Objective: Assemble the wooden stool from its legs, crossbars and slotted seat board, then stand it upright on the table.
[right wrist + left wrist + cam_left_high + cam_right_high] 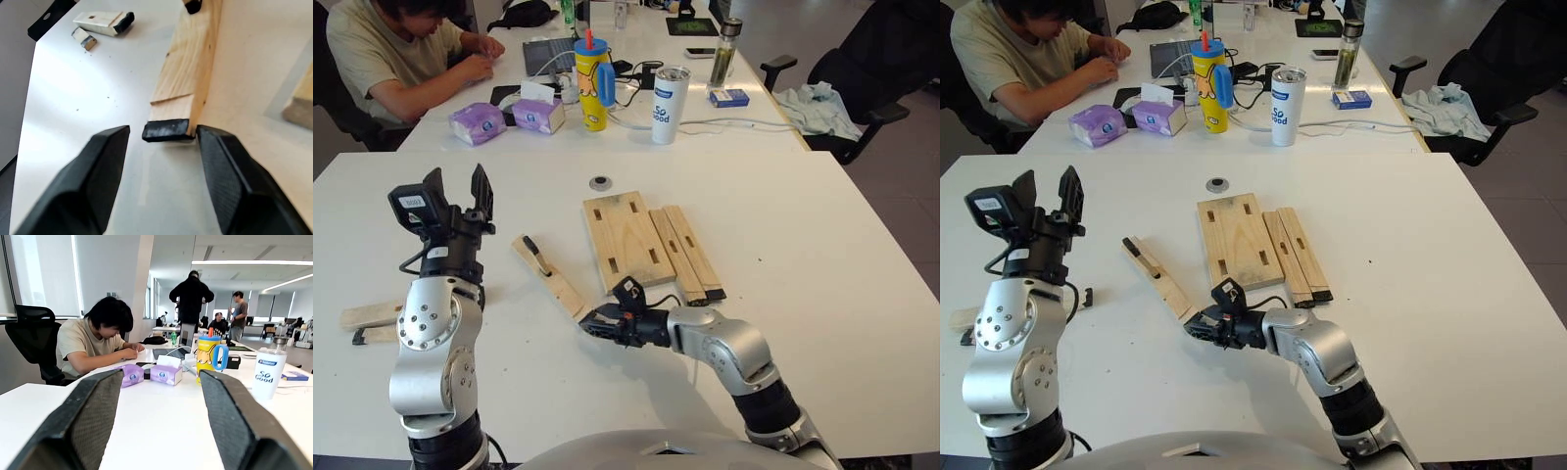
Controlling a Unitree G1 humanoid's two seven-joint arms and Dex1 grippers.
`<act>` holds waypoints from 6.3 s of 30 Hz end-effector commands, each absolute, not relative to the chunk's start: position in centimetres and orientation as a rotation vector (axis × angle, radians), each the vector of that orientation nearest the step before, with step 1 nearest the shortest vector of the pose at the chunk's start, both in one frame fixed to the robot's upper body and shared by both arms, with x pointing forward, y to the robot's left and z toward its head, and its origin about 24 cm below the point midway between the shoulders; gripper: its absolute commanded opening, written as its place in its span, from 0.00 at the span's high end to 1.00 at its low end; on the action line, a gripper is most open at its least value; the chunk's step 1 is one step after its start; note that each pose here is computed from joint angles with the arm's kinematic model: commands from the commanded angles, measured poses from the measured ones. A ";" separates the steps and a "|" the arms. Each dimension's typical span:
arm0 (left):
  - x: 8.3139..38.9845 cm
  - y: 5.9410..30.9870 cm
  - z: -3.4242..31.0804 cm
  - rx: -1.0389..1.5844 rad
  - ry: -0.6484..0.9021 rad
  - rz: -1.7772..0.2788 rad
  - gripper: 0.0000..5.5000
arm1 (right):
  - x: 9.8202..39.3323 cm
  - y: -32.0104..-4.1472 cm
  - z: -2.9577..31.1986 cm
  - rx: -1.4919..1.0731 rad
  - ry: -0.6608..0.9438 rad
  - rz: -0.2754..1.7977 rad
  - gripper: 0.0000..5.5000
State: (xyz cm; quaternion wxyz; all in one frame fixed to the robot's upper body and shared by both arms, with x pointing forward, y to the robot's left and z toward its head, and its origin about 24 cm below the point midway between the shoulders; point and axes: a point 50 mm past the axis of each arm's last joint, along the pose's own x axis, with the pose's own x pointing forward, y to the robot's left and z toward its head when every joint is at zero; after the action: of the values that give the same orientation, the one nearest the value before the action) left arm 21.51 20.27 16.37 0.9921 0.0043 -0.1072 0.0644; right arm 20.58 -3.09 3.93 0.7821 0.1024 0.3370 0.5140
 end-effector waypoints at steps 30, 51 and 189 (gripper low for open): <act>17.5 17.7 8.3 -0.291 0.534 -0.183 0.23 | 26.1 -11.3 8.0 0.439 0.415 0.714 0.54; 19.0 16.1 5.6 -0.183 0.735 0.033 0.20 | 27.6 -11.2 9.2 0.407 0.390 0.760 0.54; 25.2 16.3 17.7 -0.428 0.427 -1.389 0.63 | 26.3 -14.4 18.8 0.963 0.073 1.286 0.62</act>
State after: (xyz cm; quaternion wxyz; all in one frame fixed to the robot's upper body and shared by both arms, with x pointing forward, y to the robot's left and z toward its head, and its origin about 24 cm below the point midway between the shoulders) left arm 24.75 15.98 17.66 0.7056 -0.2015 0.2023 -0.6485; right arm 26.54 -14.58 18.76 0.6931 0.4392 0.0340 0.5705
